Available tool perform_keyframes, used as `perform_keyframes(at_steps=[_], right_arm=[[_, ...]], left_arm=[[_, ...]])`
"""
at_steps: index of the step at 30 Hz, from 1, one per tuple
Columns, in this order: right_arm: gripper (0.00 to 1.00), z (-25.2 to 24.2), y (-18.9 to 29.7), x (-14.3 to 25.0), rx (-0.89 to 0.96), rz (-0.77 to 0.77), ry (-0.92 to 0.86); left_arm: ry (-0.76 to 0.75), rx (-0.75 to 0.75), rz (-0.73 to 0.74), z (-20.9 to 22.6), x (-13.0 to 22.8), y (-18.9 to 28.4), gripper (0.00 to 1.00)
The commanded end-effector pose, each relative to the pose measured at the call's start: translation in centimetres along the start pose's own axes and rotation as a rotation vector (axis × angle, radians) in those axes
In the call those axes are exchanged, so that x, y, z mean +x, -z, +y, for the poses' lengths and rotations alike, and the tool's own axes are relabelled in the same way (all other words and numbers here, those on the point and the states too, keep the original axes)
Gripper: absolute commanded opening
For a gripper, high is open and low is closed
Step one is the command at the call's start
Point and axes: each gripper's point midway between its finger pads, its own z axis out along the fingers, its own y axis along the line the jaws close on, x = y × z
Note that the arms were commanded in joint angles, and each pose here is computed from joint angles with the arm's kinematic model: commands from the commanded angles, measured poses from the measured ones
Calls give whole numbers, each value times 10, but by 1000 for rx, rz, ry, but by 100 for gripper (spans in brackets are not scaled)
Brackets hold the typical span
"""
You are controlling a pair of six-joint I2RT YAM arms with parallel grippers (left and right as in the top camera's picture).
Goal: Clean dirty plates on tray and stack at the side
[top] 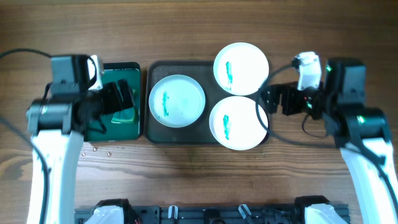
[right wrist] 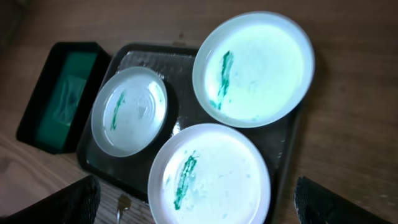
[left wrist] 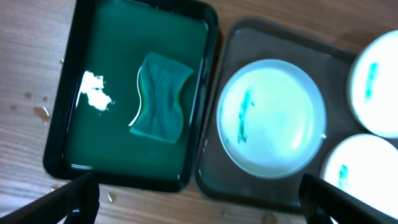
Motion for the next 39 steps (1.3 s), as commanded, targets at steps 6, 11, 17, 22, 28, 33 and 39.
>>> perform_keyframes(at_steps=[6,11,17,22,28,33,39], right_arm=[[78,29,-72,-8,-170,110,-146],[70,52,-124,-4,-119,224,-190],[54,65,-179,5,-21,295,-241],[42,66,-214,26,-9,345,-232],[36,60,-249,48,18,380,-239],[27,63,-261,63,25,411,-226],[21,55,-270,82,88,450,-222]], left_arm=[[-24,-30,90,5,-7,-42,100],[62,-138,61,24,-11,-40,100],[179,-152,58,31,-10,-40,100],[210,-158,70,32,-7,-39,100],[209,-159,75,32,-5,-39,100],[209,-162,83,33,-3,-39,100],[209,-164,88,33,-2,-39,100]])
